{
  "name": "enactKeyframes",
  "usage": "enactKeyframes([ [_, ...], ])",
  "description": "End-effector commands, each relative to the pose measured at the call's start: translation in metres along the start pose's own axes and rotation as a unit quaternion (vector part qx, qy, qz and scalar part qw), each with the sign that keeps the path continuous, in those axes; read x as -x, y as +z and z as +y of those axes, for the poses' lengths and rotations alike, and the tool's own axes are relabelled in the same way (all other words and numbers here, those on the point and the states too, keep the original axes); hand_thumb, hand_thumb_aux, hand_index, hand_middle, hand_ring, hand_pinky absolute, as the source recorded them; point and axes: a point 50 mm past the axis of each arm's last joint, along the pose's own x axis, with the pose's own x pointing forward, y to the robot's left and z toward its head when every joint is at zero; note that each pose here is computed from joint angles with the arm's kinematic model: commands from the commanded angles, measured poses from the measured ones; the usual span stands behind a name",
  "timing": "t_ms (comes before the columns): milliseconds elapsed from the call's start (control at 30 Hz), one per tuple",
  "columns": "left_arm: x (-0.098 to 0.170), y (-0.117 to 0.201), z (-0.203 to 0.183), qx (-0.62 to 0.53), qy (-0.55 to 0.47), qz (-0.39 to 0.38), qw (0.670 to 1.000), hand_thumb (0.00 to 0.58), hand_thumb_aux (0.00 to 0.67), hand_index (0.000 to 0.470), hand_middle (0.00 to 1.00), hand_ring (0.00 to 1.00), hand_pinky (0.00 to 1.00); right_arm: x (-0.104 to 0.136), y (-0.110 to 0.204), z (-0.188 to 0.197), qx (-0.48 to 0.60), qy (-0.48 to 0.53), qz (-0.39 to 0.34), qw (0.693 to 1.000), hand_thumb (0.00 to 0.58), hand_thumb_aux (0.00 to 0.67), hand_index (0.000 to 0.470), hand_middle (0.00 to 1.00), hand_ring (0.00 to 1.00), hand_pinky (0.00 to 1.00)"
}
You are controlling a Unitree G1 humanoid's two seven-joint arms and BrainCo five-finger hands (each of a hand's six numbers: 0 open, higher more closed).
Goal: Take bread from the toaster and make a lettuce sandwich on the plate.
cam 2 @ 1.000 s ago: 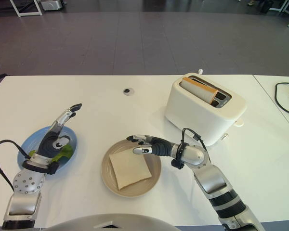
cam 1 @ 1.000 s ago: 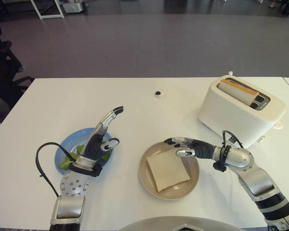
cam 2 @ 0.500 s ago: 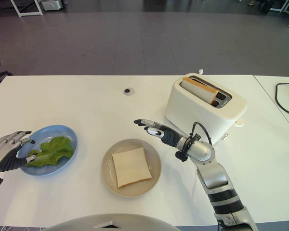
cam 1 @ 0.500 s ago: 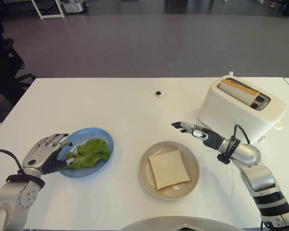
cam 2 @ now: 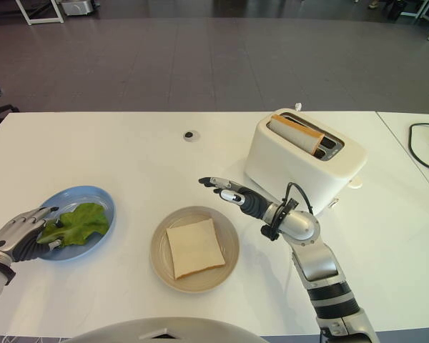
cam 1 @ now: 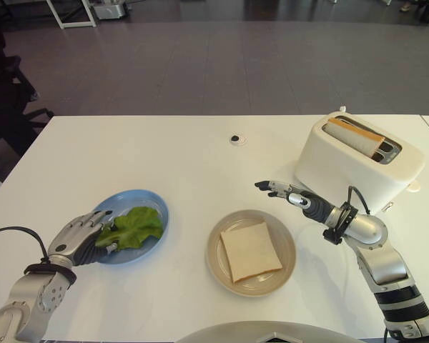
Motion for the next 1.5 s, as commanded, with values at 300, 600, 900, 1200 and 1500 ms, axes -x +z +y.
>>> enactKeyframes([
  [300, -0.002, 0.005, -0.010, -0.014, -0.033, -0.014, 0.999, 0.509, 0.436, 0.306, 0.00, 0.00, 0.00, 0.001, 0.001, -0.002, -0.005, 0.001, -0.008, 1.000, 0.000, 0.000, 0.000, 0.00, 0.00, 0.00],
  [600, -0.005, 0.008, -0.006, -0.028, -0.031, -0.016, 0.999, 0.580, 0.670, 0.470, 0.00, 0.00, 0.00, 0.000, 0.003, -0.003, -0.008, -0.004, -0.014, 1.000, 0.000, 0.000, 0.000, 0.00, 0.00, 0.00],
  [900, -0.003, 0.009, 0.012, 0.002, 0.013, -0.021, 1.000, 0.580, 0.670, 0.470, 0.00, 0.00, 0.00, -0.001, 0.002, -0.003, -0.008, -0.011, -0.016, 1.000, 0.000, 0.000, 0.000, 0.00, 0.00, 0.00],
  [1200, 0.020, 0.026, 0.065, 0.188, 0.101, -0.131, 0.968, 0.580, 0.670, 0.470, 0.00, 0.00, 0.00, 0.001, -0.004, -0.015, -0.013, -0.051, -0.015, 0.998, 0.000, 0.000, 0.000, 0.00, 0.00, 0.00],
  [1500, -0.005, 0.138, 0.054, 0.279, 0.028, -0.336, 0.899, 0.580, 0.670, 0.470, 0.00, 0.00, 0.00, 0.010, -0.009, -0.026, -0.022, -0.095, -0.015, 0.995, 0.000, 0.000, 0.000, 0.00, 0.00, 0.00],
])
